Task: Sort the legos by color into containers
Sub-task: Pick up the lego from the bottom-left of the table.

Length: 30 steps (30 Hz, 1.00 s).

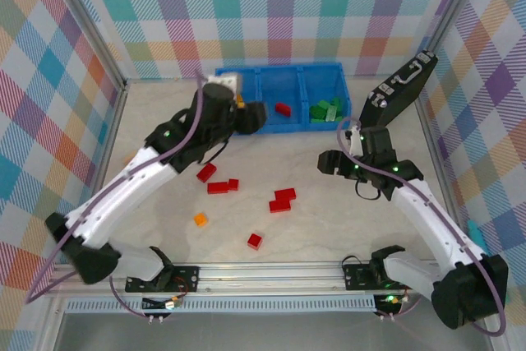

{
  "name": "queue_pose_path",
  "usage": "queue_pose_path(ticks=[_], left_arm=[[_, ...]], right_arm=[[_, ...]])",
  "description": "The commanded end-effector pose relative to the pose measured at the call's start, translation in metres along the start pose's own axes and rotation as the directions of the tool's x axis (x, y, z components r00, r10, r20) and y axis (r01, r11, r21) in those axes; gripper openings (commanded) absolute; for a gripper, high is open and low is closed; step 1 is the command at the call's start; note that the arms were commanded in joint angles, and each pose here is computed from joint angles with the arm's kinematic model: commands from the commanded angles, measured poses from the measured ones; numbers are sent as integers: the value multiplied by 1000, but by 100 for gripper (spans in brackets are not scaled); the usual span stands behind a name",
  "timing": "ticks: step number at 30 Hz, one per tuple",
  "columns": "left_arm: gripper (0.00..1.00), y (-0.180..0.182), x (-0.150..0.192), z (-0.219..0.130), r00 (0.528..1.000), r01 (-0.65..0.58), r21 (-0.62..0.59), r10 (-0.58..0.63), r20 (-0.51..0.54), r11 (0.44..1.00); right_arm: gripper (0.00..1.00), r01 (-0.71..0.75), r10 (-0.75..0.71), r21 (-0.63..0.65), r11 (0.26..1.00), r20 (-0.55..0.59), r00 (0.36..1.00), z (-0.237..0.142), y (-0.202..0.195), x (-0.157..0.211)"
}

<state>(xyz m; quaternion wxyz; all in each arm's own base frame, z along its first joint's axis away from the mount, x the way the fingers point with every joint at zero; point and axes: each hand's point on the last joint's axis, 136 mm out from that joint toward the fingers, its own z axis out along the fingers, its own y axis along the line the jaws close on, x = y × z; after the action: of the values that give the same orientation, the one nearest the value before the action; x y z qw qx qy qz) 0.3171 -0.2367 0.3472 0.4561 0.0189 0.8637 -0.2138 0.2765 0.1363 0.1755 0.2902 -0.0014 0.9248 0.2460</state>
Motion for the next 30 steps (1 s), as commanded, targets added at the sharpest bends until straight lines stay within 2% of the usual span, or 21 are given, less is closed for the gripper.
queue_pose_path(ticks=[1, 3, 7, 11, 15, 23, 30], left_arm=[[68, 89, 75, -19, 981, -6, -348, -63, -185, 938], [69, 115, 107, -36, 965, 50, -424, -153, -212, 904], [71, 147, 170, -55, 910, 176, -498, -333, -246, 849], [72, 171, 209, -71, 870, 220, -569, -424, -253, 792], [73, 185, 229, -78, 855, 221, -610, -452, -254, 761], [74, 195, 278, -53, 793, 291, -642, -554, -252, 709], [75, 196, 291, -32, 782, 312, -649, -576, -239, 694]], right_arm=[[83, 89, -87, -36, 995, 54, 995, -5, 16, -24], [83, 105, -104, -34, 994, 53, 993, -3, 18, -30], [83, 142, -138, -52, 989, 61, 989, -2, 25, -39], [88, 189, -185, -59, 980, 74, 980, -4, 29, -44], [93, 206, -202, -46, 977, 81, 976, -2, 27, -45], [94, 215, -210, -66, 974, 81, 974, -1, 31, -48], [95, 248, -236, -124, 961, 103, 966, -7, 46, -53]])
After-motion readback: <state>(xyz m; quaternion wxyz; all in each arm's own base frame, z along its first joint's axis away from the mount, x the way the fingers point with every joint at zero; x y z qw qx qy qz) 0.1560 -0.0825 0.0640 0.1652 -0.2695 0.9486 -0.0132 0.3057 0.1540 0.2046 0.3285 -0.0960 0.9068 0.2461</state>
